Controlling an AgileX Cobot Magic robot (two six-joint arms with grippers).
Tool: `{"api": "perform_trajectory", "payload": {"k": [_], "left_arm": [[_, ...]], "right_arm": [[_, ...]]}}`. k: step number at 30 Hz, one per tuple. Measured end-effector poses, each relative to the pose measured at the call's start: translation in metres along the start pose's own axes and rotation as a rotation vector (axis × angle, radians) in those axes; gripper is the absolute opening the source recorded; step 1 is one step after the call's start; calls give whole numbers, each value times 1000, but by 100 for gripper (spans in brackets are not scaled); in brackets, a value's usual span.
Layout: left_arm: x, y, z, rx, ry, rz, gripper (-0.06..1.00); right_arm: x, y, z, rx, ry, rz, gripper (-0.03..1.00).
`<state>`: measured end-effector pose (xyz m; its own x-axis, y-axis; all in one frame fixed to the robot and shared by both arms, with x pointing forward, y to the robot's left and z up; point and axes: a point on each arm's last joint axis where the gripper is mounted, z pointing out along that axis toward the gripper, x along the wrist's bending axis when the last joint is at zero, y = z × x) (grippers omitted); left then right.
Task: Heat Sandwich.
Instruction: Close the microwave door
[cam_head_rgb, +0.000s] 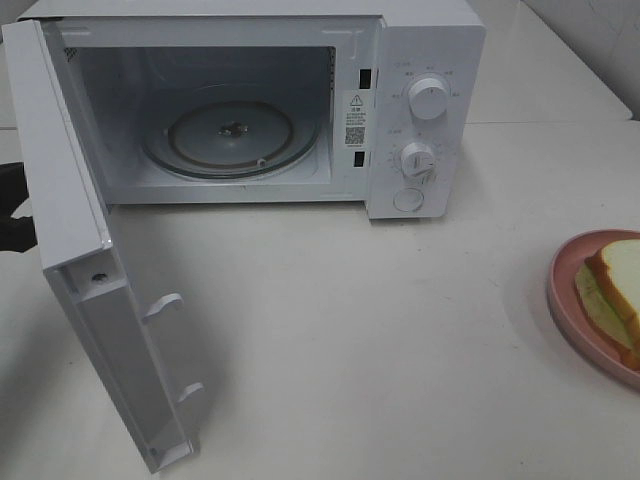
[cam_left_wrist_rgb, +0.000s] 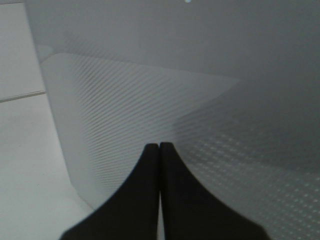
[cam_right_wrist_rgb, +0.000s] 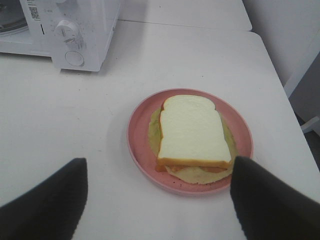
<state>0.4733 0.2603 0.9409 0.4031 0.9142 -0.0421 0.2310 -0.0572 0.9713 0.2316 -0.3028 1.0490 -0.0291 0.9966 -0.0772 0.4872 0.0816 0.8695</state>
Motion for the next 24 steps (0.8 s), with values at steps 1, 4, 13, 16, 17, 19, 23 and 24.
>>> {"api": "perform_trajectory", "payload": {"k": [1,4,13,16,17,19,23,24], "left_arm": [[-4,1,4,1,-12,8,0],[-9,1,9,0,-22,3,0],[-46,10,36,-25,-119,23,0],[-54,12,44,-21,-119,12,0],[-56,13,47,-17,-116,5,0],[-62,17,53,-17,-110,-9,0],[-79,26,68,-22,-110,11,0],[-79,26,68,-22,-110,11,0]], "right_arm": [[0,0,0,0,0,0,76],[0,0,0,0,1,0,76],[0,0,0,0,1,0,76],[0,0,0,0,1,0,76],[0,0,0,0,1,0,76],[0,0,0,0,1,0,76],[0,0,0,0,1,0,76],[0,0,0,0,1,0,76]]}}
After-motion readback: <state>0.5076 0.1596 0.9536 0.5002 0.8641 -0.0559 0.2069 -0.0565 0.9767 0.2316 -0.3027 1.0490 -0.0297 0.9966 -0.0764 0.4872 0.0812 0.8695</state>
